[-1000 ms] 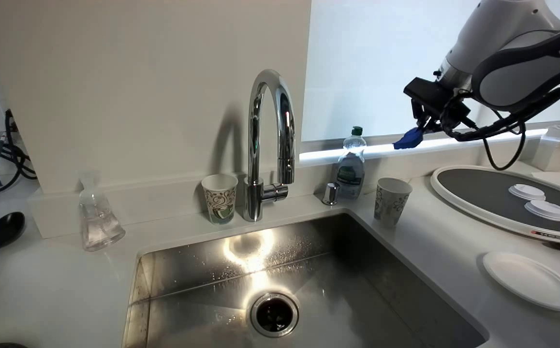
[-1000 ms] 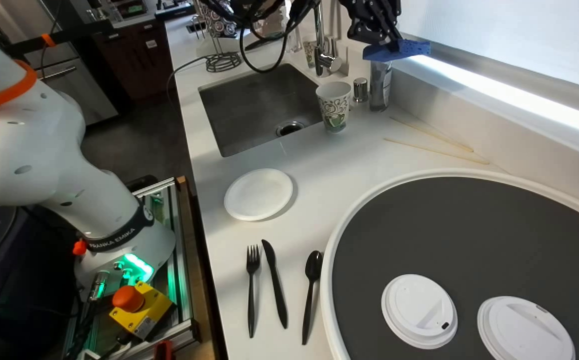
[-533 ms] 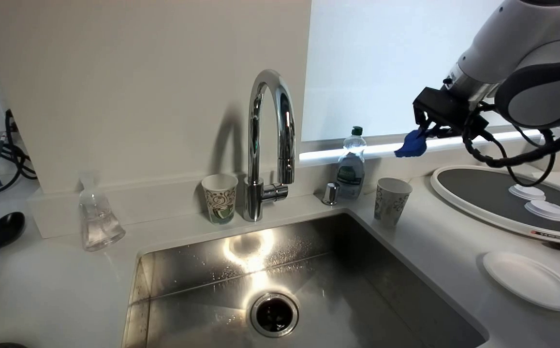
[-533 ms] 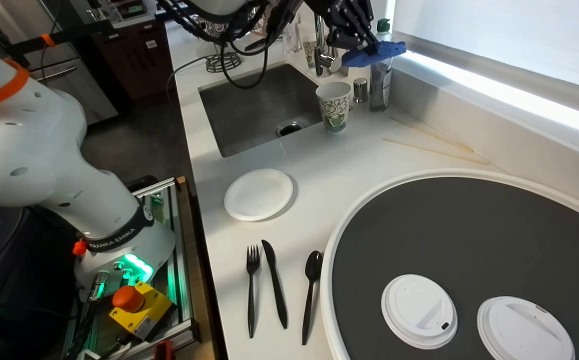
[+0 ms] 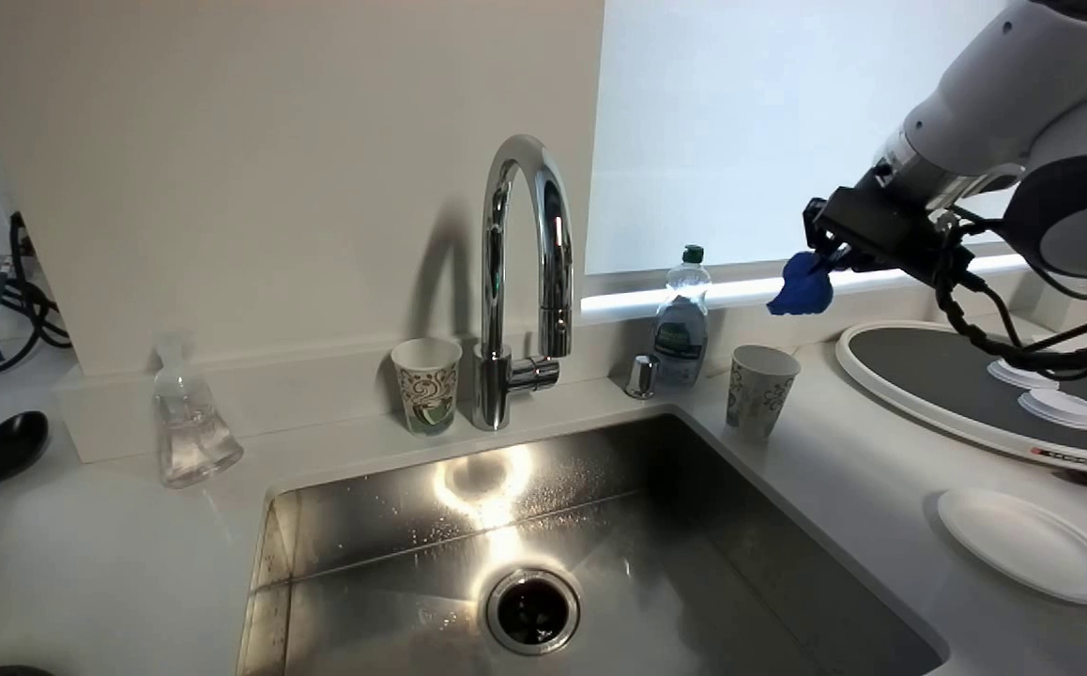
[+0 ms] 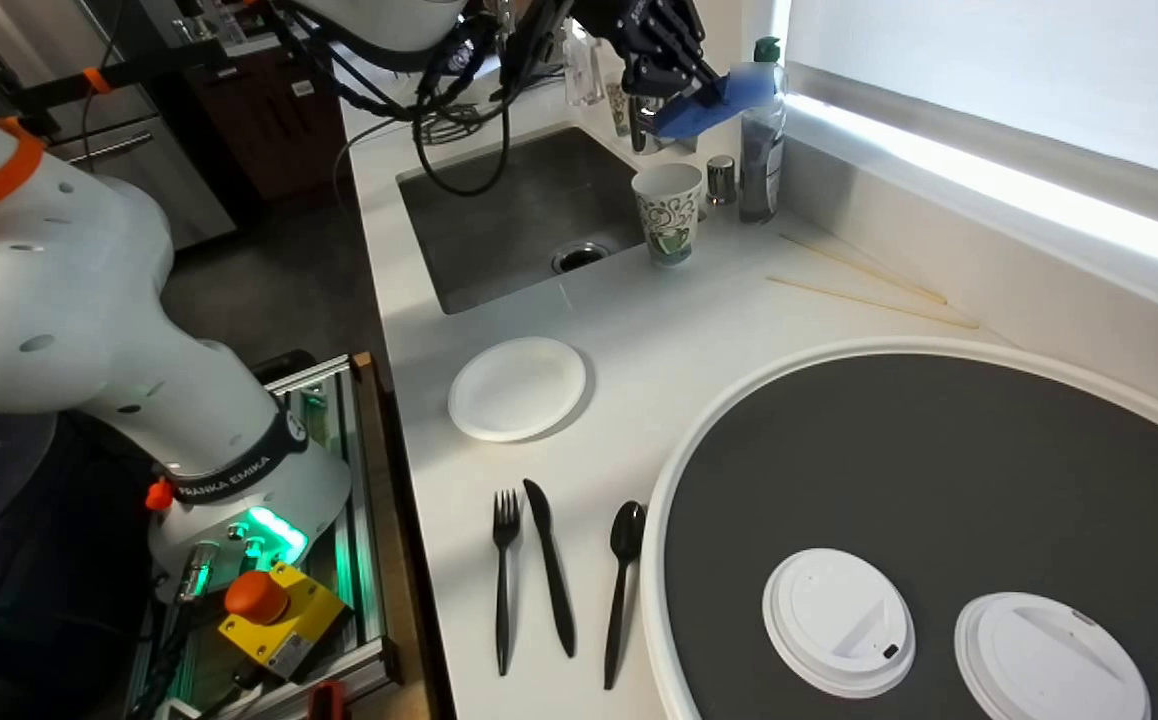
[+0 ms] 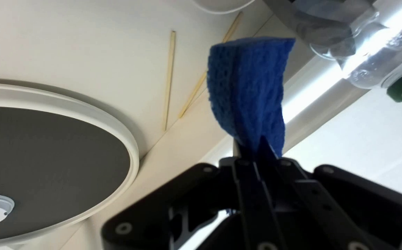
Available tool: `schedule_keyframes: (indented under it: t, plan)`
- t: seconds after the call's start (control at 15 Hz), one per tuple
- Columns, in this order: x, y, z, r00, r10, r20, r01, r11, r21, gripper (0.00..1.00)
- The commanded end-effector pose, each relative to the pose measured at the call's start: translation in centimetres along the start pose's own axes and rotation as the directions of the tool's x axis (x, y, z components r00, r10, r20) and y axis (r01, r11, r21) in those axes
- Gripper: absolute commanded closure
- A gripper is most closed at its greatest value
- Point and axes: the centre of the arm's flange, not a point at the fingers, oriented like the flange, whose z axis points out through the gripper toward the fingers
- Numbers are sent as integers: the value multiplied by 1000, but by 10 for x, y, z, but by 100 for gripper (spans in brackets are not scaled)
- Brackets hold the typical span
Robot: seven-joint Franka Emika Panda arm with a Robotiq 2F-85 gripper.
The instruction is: Make the stand up straight, and then put the blue object in the cup
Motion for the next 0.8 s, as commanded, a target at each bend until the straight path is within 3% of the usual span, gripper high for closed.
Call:
schedule_keyframes:
  t: [0.0, 0.33, 0.73]
  plan:
    - [-23, 12, -18, 1000, -27, 8, 27, 999, 47, 98]
    - [-47, 16, -18, 997, -71, 35, 69, 996, 54, 98]
    - [-64, 15, -10, 993, -120, 11, 119, 992, 47, 98]
